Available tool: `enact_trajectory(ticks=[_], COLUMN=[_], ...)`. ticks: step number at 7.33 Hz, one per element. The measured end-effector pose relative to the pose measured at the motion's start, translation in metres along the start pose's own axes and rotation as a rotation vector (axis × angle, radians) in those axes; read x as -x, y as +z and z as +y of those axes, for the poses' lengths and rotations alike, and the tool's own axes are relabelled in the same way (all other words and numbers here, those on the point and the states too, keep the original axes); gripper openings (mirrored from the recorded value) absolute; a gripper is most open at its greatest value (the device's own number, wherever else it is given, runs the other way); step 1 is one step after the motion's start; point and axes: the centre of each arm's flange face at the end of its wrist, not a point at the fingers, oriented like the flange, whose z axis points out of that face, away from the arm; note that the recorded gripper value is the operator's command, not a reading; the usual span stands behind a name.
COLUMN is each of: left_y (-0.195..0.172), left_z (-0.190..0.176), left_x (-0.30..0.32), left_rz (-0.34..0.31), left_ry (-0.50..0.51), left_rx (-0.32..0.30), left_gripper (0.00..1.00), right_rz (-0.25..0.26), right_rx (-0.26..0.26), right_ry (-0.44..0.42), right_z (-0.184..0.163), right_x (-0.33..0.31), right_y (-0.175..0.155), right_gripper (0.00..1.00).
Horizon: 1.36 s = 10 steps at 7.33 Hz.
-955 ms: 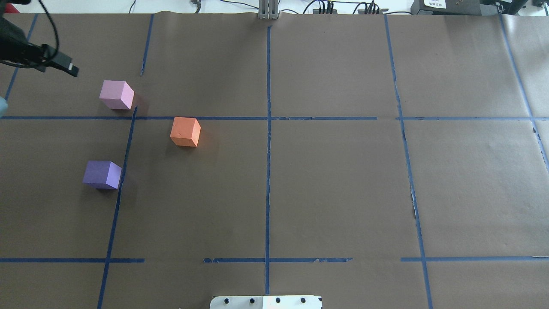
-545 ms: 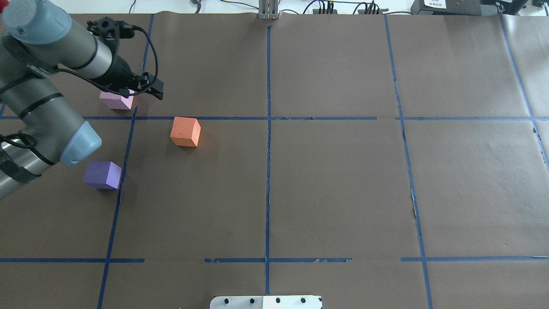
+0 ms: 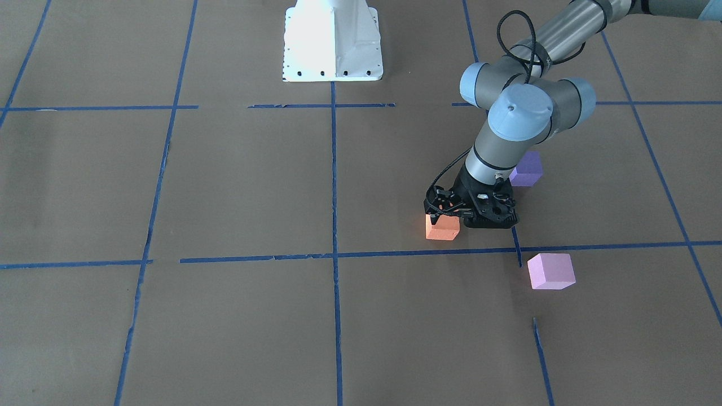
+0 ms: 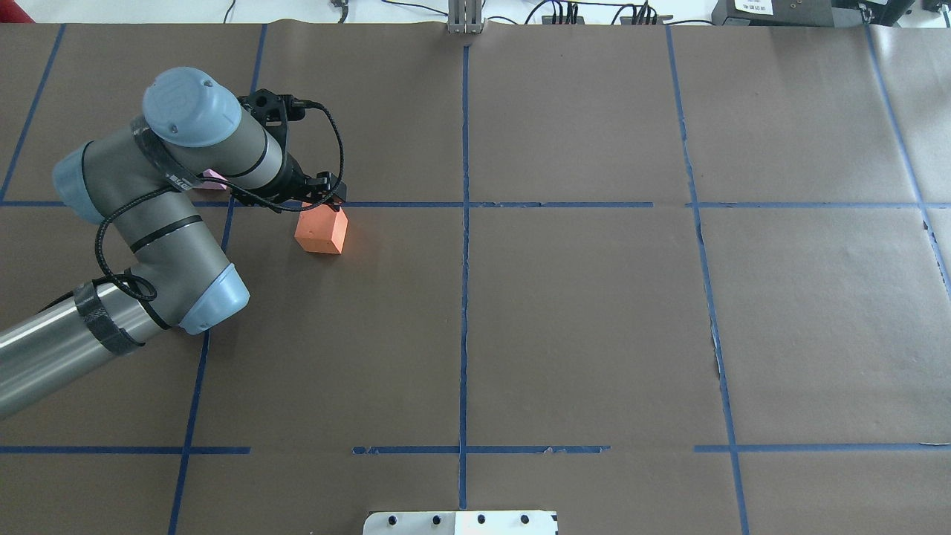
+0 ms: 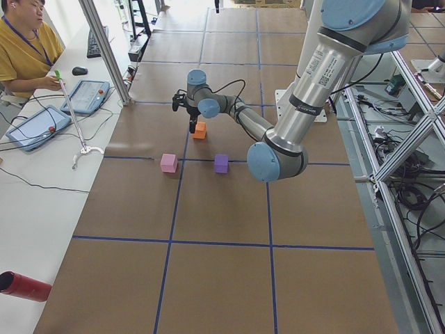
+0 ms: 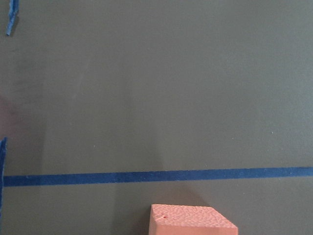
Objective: Arrange blocks in a line
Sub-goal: 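Grasp the orange cube with the left gripper and lift it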
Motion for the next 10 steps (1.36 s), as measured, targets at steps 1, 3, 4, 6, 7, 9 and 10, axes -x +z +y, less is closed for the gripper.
enact_trajectory(ticks=[1,3,4,6,7,9,10], left_y=[0.012,0.036,0.038,0.031,0.022,0.004,0.001], left_z=[0.008,0.022,0.023,0.017,0.008,-0.015,-0.019], left_x=[-0.005,-0.008,-0.011,-0.013,0.001,0.077,0.120], left_rz=[-0.012,-0.046,-0.048,-0.037,-0.026,-0.038,-0.056], left_ry=[-0.005,-0.003,0.003,0.001,-0.009,-0.014,-0.009], left_rx=[0.010,0.013,0.014,0.017,0.031,0.059,0.077], left_gripper=[0.98,0.23,0.13,0.09,0.09,0.12,0.14], right_rz=[0.000,0.000,0.000,0.000,0.000,0.000,0.000], right_rx=[0.000,0.000,0.000,0.000,0.000,0.000,0.000], right_ry=[0.000,0.000,0.000,0.000,0.000,0.000,0.000], right_z=[0.000,0.000,0.000,0.000,0.000,0.000,0.000], right_x=[0.000,0.000,0.000,0.000,0.000,0.000,0.000], right_y=[0.000,0.000,0.000,0.000,0.000,0.000,0.000], right_gripper=[1.00,1.00,1.00,1.00,1.00,1.00,1.00])
